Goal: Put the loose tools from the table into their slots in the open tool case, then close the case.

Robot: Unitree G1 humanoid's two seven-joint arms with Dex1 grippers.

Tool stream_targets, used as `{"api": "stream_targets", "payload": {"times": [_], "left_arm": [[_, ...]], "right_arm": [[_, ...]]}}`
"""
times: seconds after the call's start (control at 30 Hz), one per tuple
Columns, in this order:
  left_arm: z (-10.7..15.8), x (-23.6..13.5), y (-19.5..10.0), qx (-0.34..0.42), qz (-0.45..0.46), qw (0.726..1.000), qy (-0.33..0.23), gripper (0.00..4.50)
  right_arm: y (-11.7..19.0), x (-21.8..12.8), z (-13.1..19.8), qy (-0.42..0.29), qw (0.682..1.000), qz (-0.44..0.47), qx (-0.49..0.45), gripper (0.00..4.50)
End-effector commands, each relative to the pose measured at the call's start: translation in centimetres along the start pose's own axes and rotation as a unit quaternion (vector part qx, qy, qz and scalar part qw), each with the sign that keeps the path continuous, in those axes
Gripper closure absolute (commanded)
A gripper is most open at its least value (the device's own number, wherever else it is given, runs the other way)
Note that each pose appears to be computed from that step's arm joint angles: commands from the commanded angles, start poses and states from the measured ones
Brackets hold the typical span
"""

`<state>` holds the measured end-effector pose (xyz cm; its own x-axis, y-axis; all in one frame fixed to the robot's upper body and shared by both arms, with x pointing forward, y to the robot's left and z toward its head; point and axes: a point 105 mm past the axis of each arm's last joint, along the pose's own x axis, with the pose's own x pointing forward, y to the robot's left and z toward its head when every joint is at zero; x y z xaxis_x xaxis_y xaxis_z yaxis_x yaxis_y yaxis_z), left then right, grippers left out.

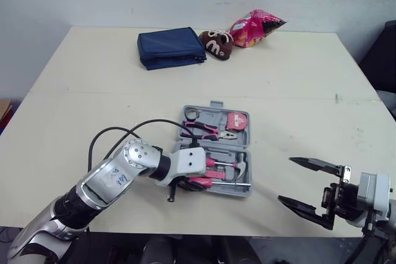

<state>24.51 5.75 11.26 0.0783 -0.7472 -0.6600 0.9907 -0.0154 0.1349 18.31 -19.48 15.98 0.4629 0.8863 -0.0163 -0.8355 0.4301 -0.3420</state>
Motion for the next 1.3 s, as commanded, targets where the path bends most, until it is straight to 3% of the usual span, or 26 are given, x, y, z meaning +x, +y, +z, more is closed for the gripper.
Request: {"api": "stream_targets", "payload": {"times": [0.03,0.47,0.87,1.3], "left_arm": [[1.2,-0.9,0.3,0.018,0.016,1.000,-0.009,3.94],[2.1,-1.2,0.9,0.044,0.021,0.999,-0.018,3.94],[-0.5,-0.9,0.7,0.057,0.011,0.997,0.048,3.94],[0.1,-0.5,0.3,0.059,-0.007,0.998,0.031,3.94]], "right_arm": [[0.0,0.2,0.8,-0.004,1.000,0.003,-0.010,0.00],[0.0,-0.3,0.4,0.001,1.000,0.000,-0.001,0.00],[0.3,-0.9,-0.1,0.003,1.000,-0.003,-0.001,0.00],[0.2,-0.2,0.3,-0.002,1.000,-0.001,-0.006,0.00]]}}
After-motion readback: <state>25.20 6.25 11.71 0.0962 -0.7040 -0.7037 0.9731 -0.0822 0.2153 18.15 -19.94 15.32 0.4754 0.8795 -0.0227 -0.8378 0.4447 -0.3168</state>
